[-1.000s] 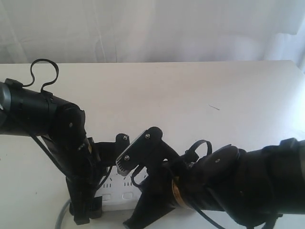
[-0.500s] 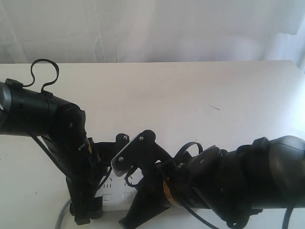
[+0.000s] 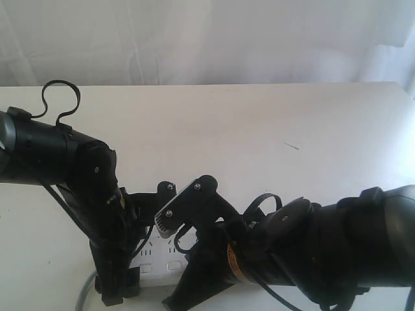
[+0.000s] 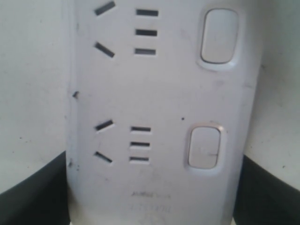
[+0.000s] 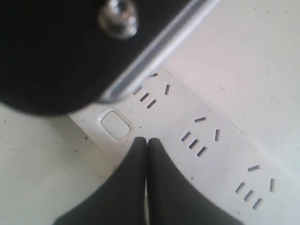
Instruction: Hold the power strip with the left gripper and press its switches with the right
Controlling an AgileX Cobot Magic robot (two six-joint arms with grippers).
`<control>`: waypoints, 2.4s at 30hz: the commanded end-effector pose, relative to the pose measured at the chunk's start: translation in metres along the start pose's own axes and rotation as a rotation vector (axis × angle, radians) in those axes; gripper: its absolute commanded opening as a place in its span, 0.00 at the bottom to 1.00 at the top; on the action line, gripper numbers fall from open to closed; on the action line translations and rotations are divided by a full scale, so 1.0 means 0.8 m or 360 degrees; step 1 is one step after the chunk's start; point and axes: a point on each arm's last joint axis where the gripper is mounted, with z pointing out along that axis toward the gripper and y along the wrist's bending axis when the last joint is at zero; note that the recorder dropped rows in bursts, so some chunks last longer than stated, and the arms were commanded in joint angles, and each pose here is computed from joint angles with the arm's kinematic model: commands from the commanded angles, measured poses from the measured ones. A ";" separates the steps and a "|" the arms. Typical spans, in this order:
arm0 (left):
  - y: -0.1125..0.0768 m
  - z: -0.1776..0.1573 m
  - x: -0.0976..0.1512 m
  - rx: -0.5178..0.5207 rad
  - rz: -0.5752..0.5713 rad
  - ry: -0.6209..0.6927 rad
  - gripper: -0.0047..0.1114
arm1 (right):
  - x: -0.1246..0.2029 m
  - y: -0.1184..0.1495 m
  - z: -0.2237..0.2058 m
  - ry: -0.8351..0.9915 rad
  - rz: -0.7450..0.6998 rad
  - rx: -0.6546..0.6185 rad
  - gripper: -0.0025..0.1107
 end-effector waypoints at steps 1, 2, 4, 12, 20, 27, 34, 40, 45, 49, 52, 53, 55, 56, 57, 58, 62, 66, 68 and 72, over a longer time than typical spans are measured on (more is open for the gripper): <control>-0.014 0.020 0.011 0.0154 -0.0038 0.0137 0.04 | 0.000 0.000 -0.003 -0.0006 0.0016 -0.0004 0.02; -0.015 0.020 0.011 0.0156 -0.0042 0.0139 0.04 | 0.000 0.000 -0.003 -0.0006 0.0016 -0.0004 0.02; -0.015 0.020 0.011 0.0156 -0.0049 0.0140 0.04 | 0.000 0.000 -0.004 -0.0010 0.0015 -0.0004 0.02; -0.015 0.020 0.011 0.0156 -0.0049 0.0140 0.04 | -0.003 -0.004 -0.007 -0.0031 0.0017 0.0052 0.02; -0.015 0.020 0.011 0.0159 -0.0049 0.0142 0.04 | 0.000 -0.005 -0.006 -0.0022 0.0019 0.0065 0.02; -0.016 0.019 0.013 0.0176 -0.0049 0.0157 0.04 | 0.013 -0.005 0.002 0.0051 0.0015 0.0062 0.02; -0.017 0.019 0.013 0.0184 -0.0064 0.0166 0.04 | 0.020 -0.006 0.011 0.0097 0.0033 0.0085 0.02; -0.018 0.019 0.014 0.0199 -0.0067 0.0180 0.04 | 0.031 -0.006 0.026 0.0178 0.0029 0.0081 0.02; -0.018 0.019 0.014 0.0202 -0.0067 0.0183 0.04 | 0.032 -0.003 0.026 0.0184 0.0030 0.0047 0.02; -0.018 0.019 0.014 0.0204 -0.0067 0.0184 0.04 | 0.030 -0.004 0.023 0.0169 -0.0010 0.0047 0.02; -0.018 0.019 0.014 0.0206 -0.0067 0.0186 0.04 | 0.020 0.004 0.005 0.0089 -0.0029 -0.0061 0.02; -0.018 0.019 0.014 0.0206 -0.0067 0.0186 0.04 | 0.013 0.006 -0.006 0.0036 -0.0028 -0.0102 0.02; -0.018 0.019 0.014 0.0206 -0.0067 0.0186 0.04 | 0.001 0.010 -0.028 -0.0071 -0.0028 -0.0160 0.02; -0.018 0.019 0.015 0.0208 -0.0067 0.0188 0.04 | -0.004 0.010 -0.042 -0.0130 -0.0029 -0.0173 0.02; -0.018 0.019 0.015 0.0208 -0.0067 0.0188 0.04 | -0.008 0.009 -0.054 -0.0187 -0.0028 -0.0153 0.02; -0.019 0.019 0.015 0.0211 -0.0067 0.0191 0.04 | -0.010 0.006 -0.063 -0.0224 -0.0027 -0.0130 0.02; -0.019 0.019 0.015 0.0223 -0.0032 0.0197 0.04 | -0.001 -0.012 -0.090 -0.0311 0.0033 0.0092 0.02; -0.021 0.018 0.017 0.0244 0.0001 0.0211 0.04 | 0.020 -0.026 -0.091 -0.0258 0.0068 0.0273 0.02; -0.021 0.018 0.017 0.0246 0.0004 0.0213 0.04 | 0.027 -0.027 -0.087 -0.0225 0.0085 0.0282 0.02; -0.021 0.018 0.017 0.0246 0.0007 0.0212 0.04 | 0.032 -0.023 -0.077 -0.0165 0.0080 0.0236 0.02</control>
